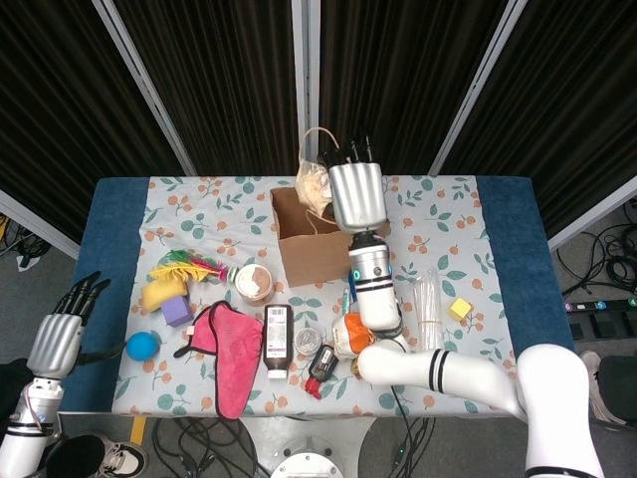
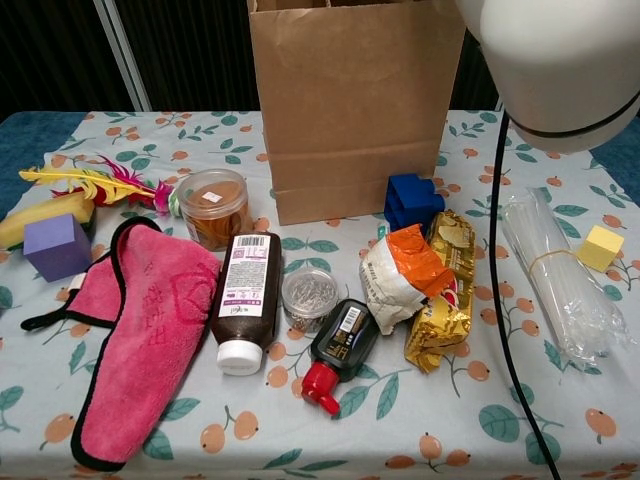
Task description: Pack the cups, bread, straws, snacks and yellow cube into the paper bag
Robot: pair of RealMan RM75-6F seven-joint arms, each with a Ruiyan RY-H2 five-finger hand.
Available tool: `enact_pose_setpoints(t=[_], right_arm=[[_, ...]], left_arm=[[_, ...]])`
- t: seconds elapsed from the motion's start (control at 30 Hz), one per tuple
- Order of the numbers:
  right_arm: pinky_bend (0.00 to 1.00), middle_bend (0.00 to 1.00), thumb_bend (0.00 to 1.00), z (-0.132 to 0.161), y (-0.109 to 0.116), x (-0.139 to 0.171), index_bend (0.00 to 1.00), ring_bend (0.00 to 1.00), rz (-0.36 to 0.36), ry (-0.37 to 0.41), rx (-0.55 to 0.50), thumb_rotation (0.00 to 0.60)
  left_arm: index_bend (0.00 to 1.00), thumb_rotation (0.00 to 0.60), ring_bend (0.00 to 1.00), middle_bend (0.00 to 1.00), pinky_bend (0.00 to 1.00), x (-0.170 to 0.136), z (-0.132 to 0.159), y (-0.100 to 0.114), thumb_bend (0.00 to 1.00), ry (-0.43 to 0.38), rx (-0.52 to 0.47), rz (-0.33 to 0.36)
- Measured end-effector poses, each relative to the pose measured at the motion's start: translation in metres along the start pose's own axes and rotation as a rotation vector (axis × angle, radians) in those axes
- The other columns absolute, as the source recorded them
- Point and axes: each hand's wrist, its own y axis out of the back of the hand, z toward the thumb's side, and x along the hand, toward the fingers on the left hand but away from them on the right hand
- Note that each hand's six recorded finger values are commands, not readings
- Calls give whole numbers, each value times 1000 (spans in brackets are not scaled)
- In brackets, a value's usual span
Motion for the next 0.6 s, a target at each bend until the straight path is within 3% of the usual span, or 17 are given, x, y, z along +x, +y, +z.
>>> enact_pose_setpoints(t=[0.13, 0.47, 0.6], right_arm=[[10, 227, 0, -1, 4, 4, 178, 10, 23, 5, -2, 600], [10, 229, 0, -9, 26, 11, 171, 9, 3, 4, -7, 600], [9, 218, 0, -13, 28, 18, 144, 1, 32, 10, 12, 600]], left_arm=[[154, 556, 92, 145, 188, 0, 2, 1, 147, -4, -2, 3], [154, 555, 92, 145, 188, 0, 8, 4, 147, -20, -8, 11], [154, 558, 92, 145, 188, -2, 12, 4, 147, -28, -8, 10]])
